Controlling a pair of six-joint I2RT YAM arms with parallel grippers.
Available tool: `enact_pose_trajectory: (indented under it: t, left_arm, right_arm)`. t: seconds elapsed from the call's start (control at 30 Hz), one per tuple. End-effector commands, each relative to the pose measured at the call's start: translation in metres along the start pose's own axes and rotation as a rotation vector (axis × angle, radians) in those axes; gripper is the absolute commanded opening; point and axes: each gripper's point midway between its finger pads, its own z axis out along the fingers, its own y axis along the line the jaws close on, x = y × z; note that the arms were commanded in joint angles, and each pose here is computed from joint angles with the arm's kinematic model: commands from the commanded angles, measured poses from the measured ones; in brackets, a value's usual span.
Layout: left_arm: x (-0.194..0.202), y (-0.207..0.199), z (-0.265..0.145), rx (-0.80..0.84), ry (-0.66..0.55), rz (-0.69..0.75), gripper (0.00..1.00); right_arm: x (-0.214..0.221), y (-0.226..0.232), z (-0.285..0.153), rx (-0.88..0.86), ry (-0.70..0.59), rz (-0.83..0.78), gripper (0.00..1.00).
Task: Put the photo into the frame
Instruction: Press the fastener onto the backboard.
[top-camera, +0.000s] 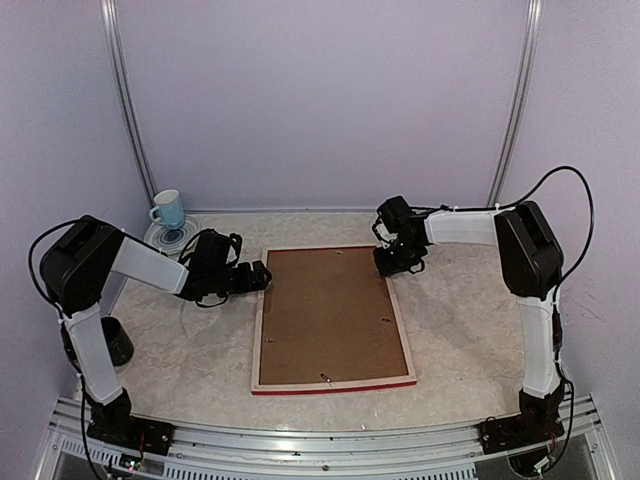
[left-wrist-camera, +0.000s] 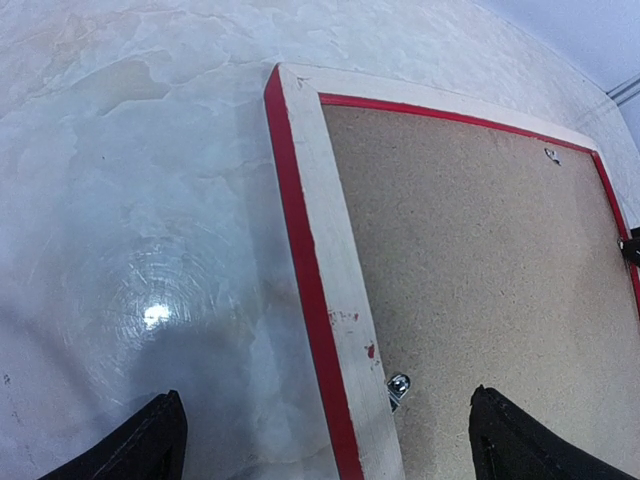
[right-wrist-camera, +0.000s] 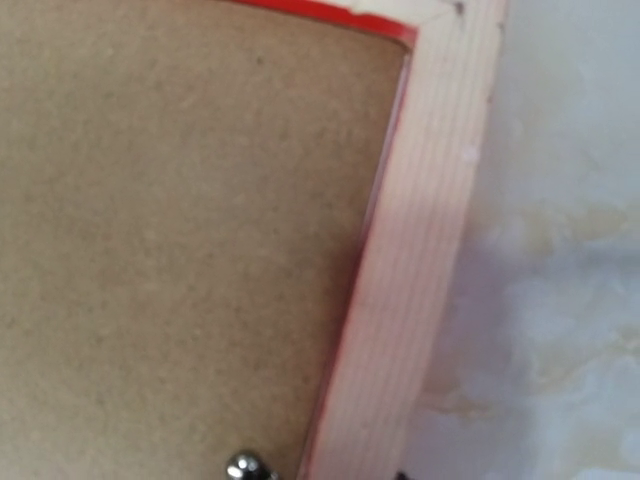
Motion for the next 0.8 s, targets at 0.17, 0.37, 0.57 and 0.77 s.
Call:
enact_pose_trajectory:
  t: [0.17,0.37,0.57,0.77]
  left_arm:
    - [0.062,0.035,0.009,-0.101,0.203,-0.032,0.97]
    - [0.062,0.036,0.008,-0.104,0.201,-0.033,0.97]
    - [0.061,0.036,0.008,-0.106,0.199,-0.033,0.97]
    - [0.060,0.036,0.007,-0.106,0.197,-0.034,0.97]
  right_arm:
    - [0.023,-0.012,0.009,0.097,0.066,0.062,0.22]
    - [0.032,0.001,0.018,0.111,0.061,0.108,0.22]
    - [0.035,0.000,0.018,0.153,0.036,0.169,0.21]
    - [0.031,-0.003,0.012,0.161,-0.016,0.227,0.19]
